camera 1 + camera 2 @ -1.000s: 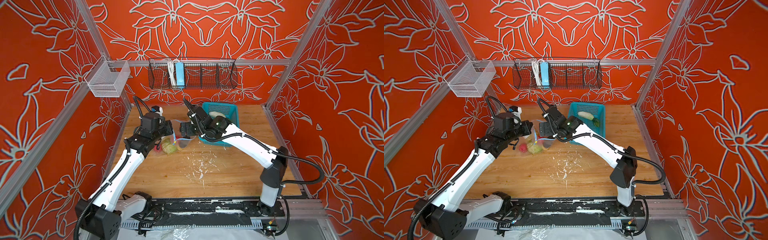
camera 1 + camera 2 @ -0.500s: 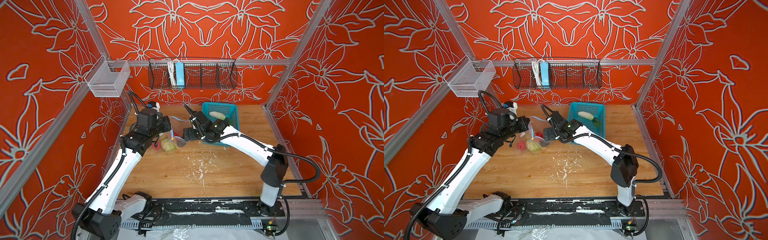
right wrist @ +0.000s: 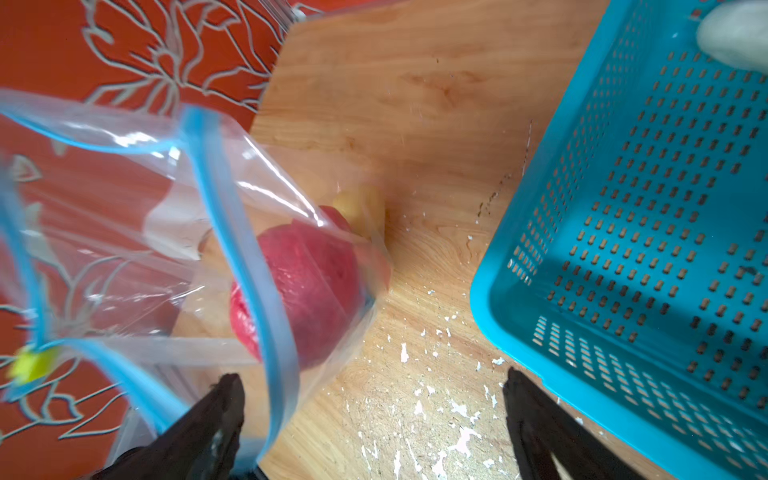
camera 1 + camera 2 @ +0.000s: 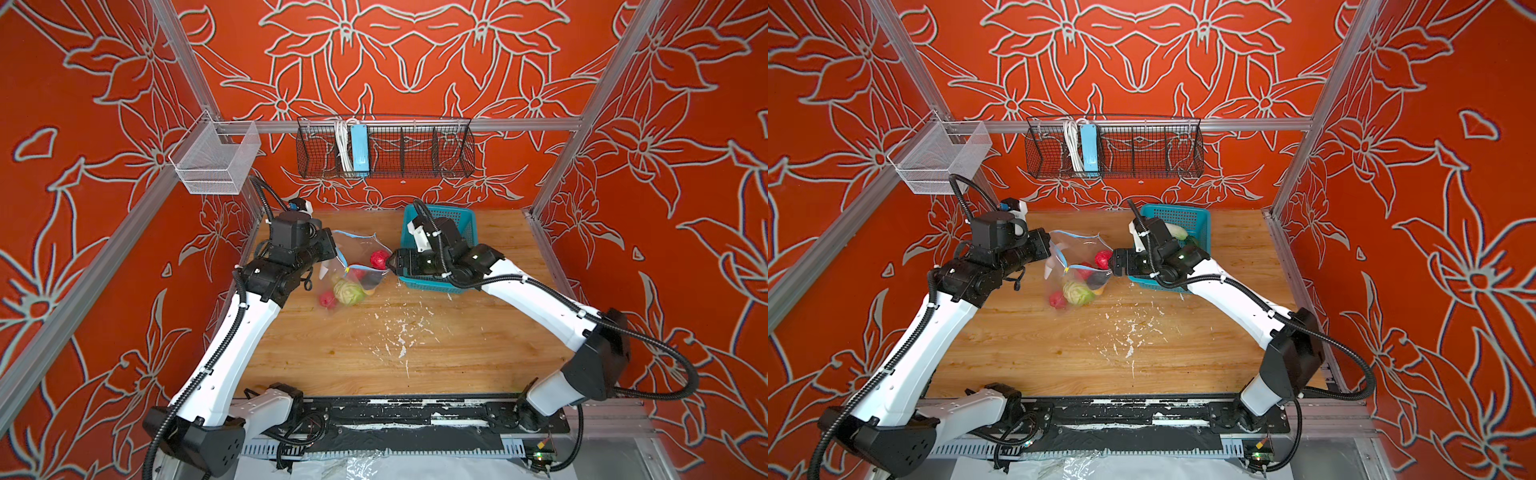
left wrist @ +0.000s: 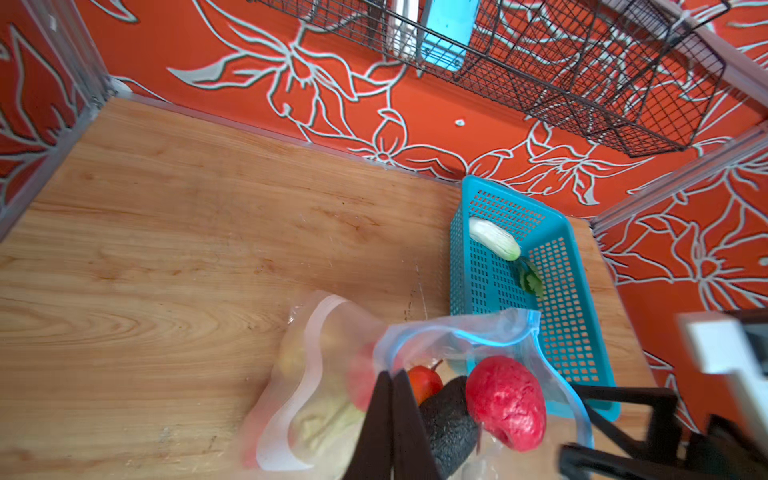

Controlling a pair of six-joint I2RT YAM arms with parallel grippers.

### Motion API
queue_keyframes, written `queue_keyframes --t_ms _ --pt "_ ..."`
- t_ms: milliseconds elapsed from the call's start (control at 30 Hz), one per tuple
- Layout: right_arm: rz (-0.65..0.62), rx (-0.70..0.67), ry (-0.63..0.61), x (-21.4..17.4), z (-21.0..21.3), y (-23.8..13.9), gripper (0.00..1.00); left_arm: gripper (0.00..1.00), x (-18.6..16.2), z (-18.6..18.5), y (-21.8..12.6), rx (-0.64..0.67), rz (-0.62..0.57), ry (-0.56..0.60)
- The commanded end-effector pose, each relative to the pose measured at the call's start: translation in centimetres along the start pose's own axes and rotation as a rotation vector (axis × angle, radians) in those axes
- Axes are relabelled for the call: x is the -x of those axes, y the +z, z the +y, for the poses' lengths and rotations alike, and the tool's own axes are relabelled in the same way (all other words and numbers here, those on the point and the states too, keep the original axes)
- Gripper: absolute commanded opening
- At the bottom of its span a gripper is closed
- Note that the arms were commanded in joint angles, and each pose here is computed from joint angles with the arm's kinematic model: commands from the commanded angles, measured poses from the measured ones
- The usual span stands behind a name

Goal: Place the food in the zip-top bag and seal the zipper
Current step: 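Lower the red beet into the bag and open the right gripper, then withdraw the right gripper back over the basket toward the pale cucumber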

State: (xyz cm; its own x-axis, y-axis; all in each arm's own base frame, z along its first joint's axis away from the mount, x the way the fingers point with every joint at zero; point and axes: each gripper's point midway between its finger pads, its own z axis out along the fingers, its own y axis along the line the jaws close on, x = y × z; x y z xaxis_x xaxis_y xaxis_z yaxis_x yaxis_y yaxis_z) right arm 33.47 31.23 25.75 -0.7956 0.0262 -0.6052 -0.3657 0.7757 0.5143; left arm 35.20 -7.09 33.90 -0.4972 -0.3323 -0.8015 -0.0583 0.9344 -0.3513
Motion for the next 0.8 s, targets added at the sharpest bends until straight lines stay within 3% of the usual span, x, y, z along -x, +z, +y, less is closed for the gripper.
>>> queue_keyframes --t_ms 0,200,433,567,667,767 --pt "0.020 0.062 -0.022 -0.2 0.5 -0.6 0.98 0.00 2.4 0.0 -0.6 0.019 -0.076 0.007" --pt "0.000 0.012 -0.064 1.2 -0.6 -2.5 0.98 0.00 3.8 0.1 -0.5 0.051 -0.096 0.028" --pt "-0.024 -0.239 -0.193 3.4 -4.3 -3.8 0.98 0.00 6.0 0.4 -1.0 0.088 -0.137 0.075" --pt "-0.071 -0.425 -0.248 5.4 -7.2 -4.0 0.98 0.00 5.1 0.4 -0.5 0.074 -0.121 0.067" --pt "-0.148 -0.451 -0.322 6.9 -7.6 -3.7 0.98 0.00 3.9 0.6 0.3 0.063 -0.095 0.051" --pt "-0.138 -0.488 -0.406 7.6 -8.2 -2.8 0.98 0.00 2.7 0.7 1.1 0.052 -0.065 0.038"
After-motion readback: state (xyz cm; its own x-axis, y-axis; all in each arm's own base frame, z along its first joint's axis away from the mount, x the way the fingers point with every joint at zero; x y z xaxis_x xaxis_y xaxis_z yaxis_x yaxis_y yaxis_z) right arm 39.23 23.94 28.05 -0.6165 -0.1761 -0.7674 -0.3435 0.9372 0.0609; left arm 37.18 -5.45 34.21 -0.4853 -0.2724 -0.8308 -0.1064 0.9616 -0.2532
